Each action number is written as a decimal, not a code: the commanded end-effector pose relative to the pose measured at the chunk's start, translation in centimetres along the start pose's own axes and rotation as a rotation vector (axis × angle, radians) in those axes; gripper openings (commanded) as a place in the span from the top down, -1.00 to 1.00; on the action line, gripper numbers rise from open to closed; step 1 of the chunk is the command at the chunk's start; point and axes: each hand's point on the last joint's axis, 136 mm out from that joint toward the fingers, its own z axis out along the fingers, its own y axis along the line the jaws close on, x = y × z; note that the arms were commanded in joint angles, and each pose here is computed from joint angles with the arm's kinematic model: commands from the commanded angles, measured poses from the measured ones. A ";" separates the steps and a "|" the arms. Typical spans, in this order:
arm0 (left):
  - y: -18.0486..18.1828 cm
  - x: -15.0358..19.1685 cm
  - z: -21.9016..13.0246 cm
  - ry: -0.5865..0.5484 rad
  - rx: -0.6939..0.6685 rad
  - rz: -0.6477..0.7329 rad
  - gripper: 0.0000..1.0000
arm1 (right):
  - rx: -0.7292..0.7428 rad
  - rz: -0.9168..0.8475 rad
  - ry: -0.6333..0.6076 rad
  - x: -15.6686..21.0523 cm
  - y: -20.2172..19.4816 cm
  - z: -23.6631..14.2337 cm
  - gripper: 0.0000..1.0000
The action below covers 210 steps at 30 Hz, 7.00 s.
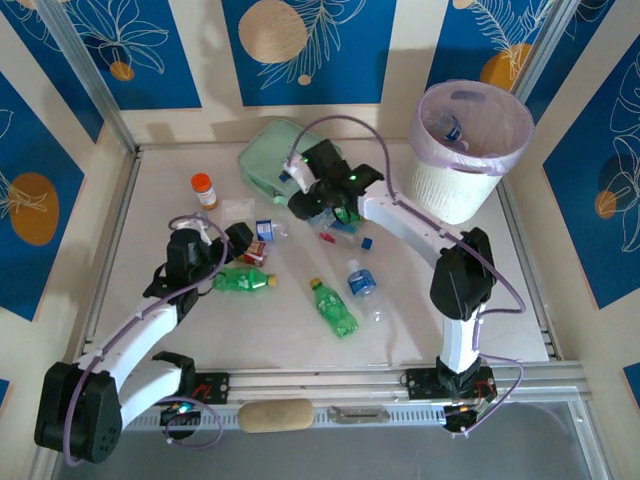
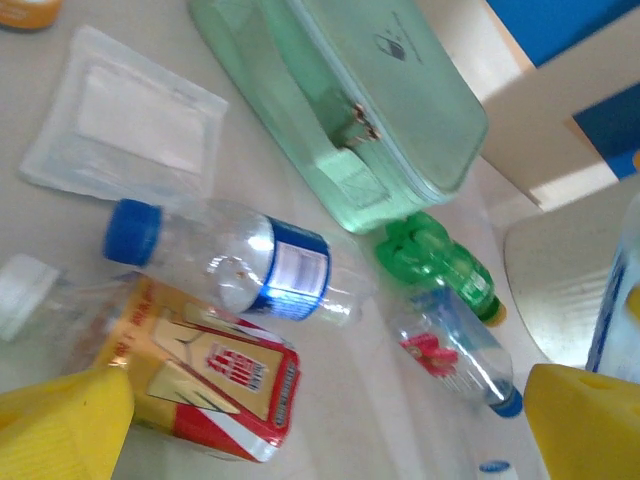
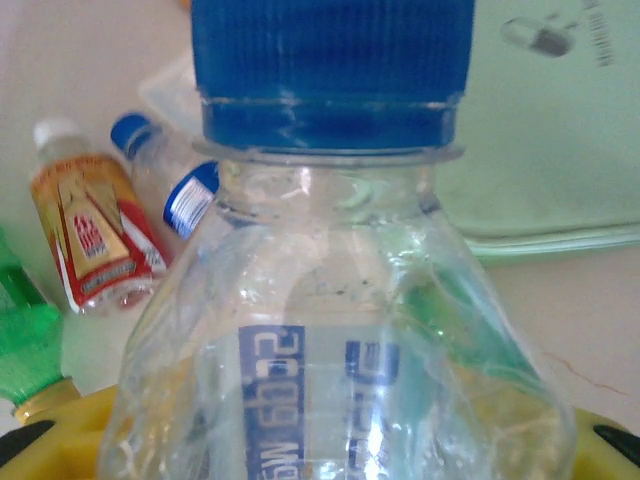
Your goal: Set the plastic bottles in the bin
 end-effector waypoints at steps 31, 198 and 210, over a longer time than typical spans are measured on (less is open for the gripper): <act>-10.4 9.7 4.1 0.371 0.155 0.505 -1.00 | 0.345 1.059 -0.873 2.0 -32.2 -28.7 0.16; -3.0 3.3 2.6 0.136 0.061 0.149 -0.99 | 0.469 0.811 -0.676 -1.4 -29.4 -26.7 0.15; -3.7 3.5 2.5 0.160 0.081 0.158 -1.00 | 0.473 0.994 -0.534 2.1 -35.6 -21.5 0.07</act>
